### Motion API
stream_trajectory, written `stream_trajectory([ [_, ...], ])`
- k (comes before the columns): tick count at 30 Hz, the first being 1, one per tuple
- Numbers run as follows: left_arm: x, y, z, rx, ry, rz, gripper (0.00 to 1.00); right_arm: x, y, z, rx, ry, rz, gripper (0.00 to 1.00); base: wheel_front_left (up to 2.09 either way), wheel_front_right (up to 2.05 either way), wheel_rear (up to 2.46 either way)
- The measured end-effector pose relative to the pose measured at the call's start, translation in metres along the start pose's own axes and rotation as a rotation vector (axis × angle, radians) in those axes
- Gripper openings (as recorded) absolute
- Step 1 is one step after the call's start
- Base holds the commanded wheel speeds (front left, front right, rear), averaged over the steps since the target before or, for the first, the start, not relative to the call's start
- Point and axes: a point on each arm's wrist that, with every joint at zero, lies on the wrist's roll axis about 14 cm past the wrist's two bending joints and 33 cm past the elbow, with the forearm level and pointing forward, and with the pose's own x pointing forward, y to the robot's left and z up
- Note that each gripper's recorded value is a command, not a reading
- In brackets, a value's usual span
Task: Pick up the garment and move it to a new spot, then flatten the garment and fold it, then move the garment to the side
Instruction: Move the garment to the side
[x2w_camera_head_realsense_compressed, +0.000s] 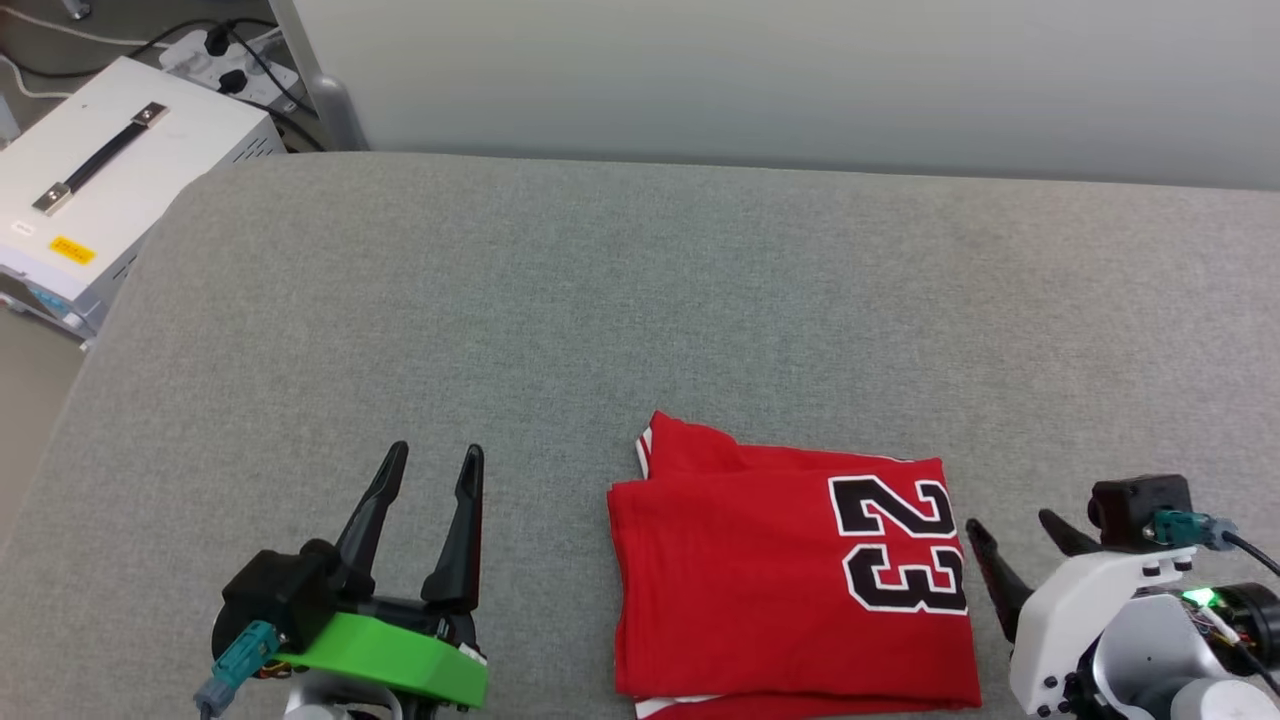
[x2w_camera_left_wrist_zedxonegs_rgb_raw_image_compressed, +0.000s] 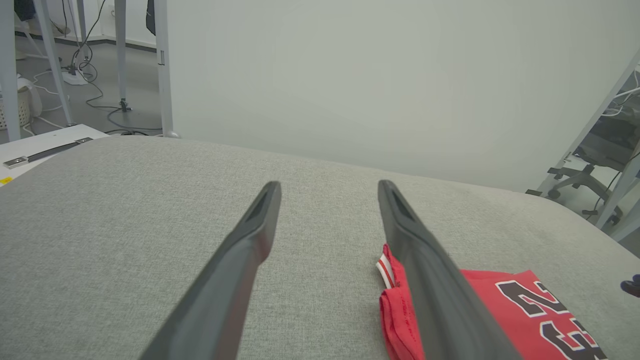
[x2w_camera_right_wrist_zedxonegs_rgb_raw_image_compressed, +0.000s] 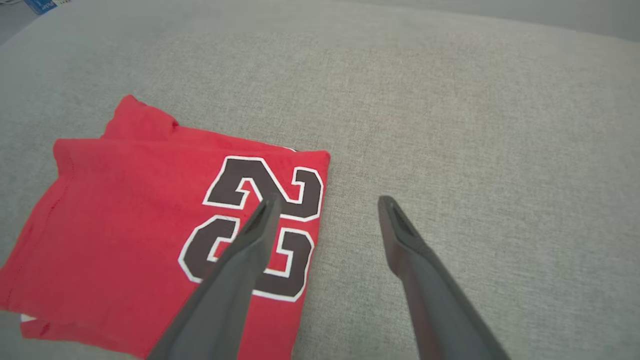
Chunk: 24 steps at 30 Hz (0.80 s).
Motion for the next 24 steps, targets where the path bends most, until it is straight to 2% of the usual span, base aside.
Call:
stream_trajectory([
  [5,0.006,0.004,-0.006,0.002,0.018,0.009,1.0,0.011,0.008,-0.036,0.043,0.23,0.021,1.0,0.0,0.0,0.0],
  [9,0.008,0.011,-0.009,0.007,0.028,0.028,1.0,0.019,0.013,-0.054,0.051,0.342,0.033,1.0,0.0,0.0,0.0],
  [22,0.007,0.033,-0.021,0.021,0.067,0.097,1.0,0.045,0.033,-0.096,0.044,0.531,0.102,1.0,0.0,0.0,0.0],
  [23,0.007,0.034,-0.022,0.023,0.07,0.099,1.0,0.047,0.034,-0.098,0.043,0.54,0.108,0.43,0.0,0.0,0.0],
  [24,0.007,0.035,-0.022,0.025,0.073,0.101,1.0,0.048,0.035,-0.1,0.04,0.544,0.113,0.2,0.0,0.0,0.0],
])
